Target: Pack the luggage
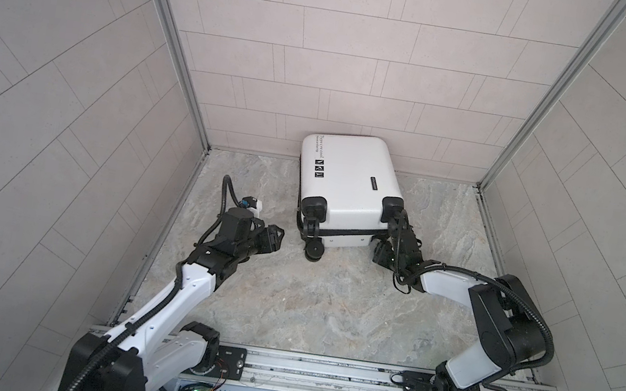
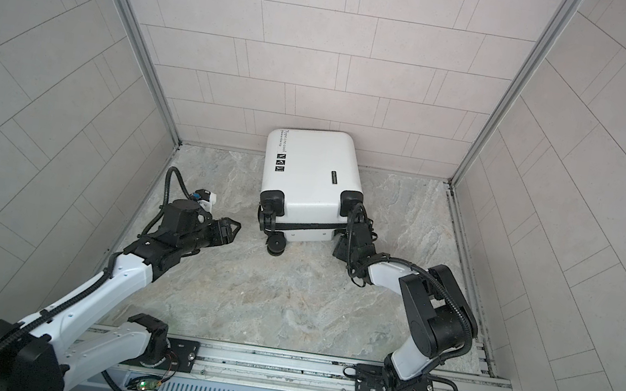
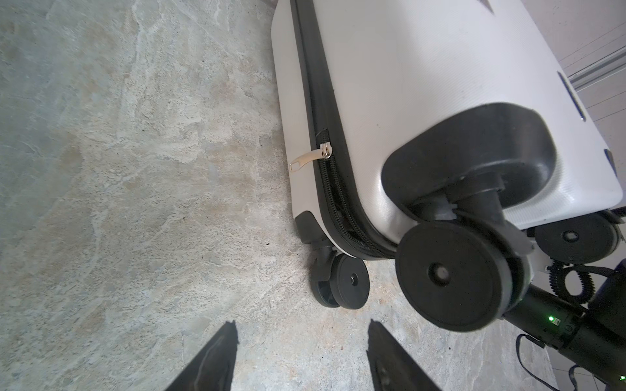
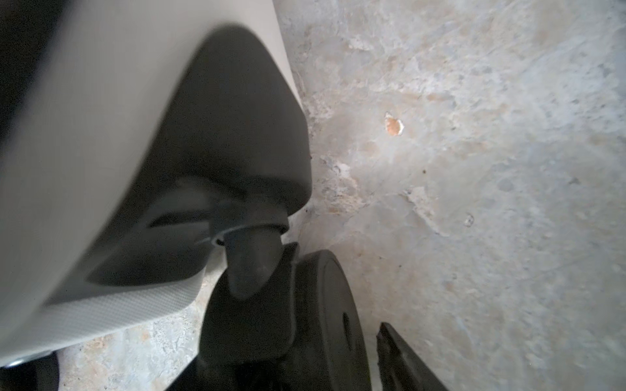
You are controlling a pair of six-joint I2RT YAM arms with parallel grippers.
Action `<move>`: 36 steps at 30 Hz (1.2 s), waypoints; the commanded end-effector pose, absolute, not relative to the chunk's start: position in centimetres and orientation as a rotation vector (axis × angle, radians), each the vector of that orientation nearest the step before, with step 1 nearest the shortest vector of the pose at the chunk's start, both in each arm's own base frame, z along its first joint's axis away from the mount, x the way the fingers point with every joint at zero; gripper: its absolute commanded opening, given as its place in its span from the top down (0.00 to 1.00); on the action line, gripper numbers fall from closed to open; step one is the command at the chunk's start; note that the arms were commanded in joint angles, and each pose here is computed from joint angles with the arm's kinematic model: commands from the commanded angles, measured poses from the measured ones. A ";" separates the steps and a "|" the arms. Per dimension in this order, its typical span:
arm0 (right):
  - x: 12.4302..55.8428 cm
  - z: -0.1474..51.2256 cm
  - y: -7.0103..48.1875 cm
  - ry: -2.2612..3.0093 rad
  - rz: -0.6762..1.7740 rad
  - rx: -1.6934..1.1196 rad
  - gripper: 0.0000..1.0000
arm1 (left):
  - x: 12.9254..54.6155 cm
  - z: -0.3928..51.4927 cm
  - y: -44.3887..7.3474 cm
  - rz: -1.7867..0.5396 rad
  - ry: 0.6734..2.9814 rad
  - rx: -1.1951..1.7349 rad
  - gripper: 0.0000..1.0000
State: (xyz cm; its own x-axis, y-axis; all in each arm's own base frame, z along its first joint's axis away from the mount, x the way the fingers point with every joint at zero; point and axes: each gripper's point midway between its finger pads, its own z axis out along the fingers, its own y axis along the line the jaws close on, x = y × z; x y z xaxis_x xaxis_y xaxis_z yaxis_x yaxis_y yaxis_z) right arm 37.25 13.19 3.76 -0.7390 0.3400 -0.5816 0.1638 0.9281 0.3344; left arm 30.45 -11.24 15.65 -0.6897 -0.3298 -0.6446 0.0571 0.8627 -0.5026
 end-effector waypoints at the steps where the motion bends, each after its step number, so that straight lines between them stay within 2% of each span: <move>1: 37.9 4.1 13.6 2.402 0.332 0.331 0.38 | 30.7 17.2 -11.5 -0.659 2.214 -0.190 0.34; 8: 37.8 3.6 14.3 2.392 0.461 0.383 0.52 | 30.6 17.3 -11.4 -0.658 2.211 -0.193 0.34; 16: 36.6 1.5 15.7 2.380 0.745 0.533 0.55 | 30.4 17.5 -11.3 -0.653 2.203 -0.195 0.34; 22: 34.4 -0.8 14.7 2.394 0.803 0.661 0.47 | 30.3 17.7 -11.2 -0.654 2.199 -0.196 0.34; 26: 33.1 -1.4 13.4 2.401 0.787 0.707 0.35 | 30.5 18.0 -11.2 -0.652 2.189 -0.198 0.34; 30: 32.1 -0.8 12.3 2.394 0.763 0.725 0.23 | 30.7 18.6 -11.1 -0.645 2.174 -0.201 0.29; 36: 31.0 2.3 11.2 2.393 0.673 0.640 0.18 | 31.4 19.7 -11.1 -0.631 2.154 -0.190 0.25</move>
